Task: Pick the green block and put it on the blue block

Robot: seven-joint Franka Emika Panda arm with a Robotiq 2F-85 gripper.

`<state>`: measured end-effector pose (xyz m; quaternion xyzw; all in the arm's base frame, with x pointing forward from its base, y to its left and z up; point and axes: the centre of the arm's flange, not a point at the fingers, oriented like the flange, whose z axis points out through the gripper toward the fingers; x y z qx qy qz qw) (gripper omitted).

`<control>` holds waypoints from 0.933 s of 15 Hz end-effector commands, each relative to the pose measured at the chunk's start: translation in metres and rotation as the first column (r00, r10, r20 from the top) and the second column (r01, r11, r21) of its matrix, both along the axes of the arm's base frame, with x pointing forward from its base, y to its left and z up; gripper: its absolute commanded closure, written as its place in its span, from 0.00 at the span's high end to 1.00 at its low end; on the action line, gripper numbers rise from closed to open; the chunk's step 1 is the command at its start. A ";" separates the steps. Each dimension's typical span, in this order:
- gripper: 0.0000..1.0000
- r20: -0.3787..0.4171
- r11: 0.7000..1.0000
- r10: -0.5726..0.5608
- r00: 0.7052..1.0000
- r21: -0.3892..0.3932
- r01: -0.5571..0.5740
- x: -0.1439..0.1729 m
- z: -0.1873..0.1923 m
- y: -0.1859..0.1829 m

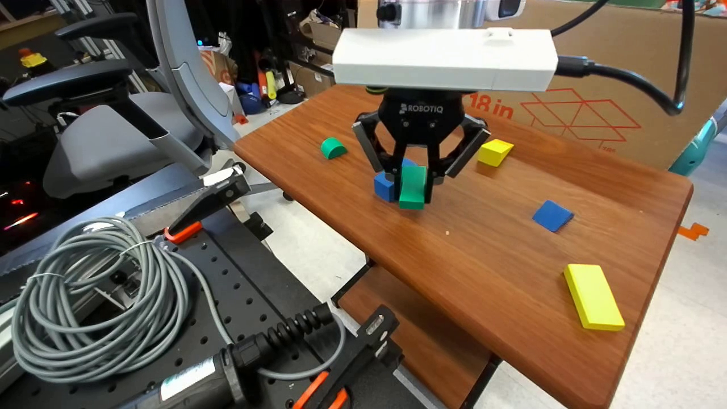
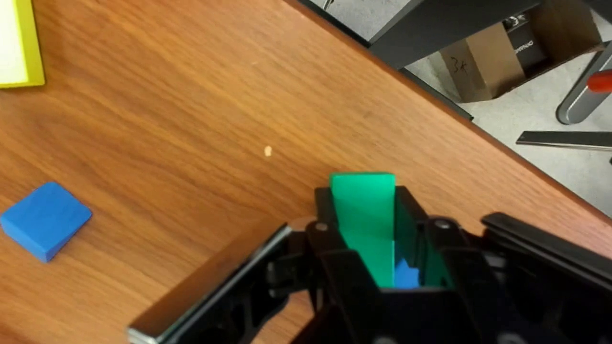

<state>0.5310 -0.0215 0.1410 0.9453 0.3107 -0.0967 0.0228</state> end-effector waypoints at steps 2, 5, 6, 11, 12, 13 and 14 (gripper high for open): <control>0.08 0.012 0.992 -0.129 0.992 0.011 0.129 -0.017 0.021 0.009; 0.08 -0.006 0.974 -0.224 0.975 0.037 0.224 -0.013 0.016 0.020; 0.08 -0.016 0.964 -0.260 0.965 0.046 0.261 -0.010 0.015 0.025; 0.08 -0.042 0.910 -0.397 0.917 0.114 0.400 0.008 0.023 0.042; 0.08 -0.039 0.900 -0.417 0.908 0.120 0.418 0.011 0.024 0.042; 0.08 -0.036 0.892 -0.433 0.901 0.126 0.434 0.014 0.026 0.042; 0.08 -0.030 0.885 -0.447 0.894 0.129 0.447 0.016 0.027 0.042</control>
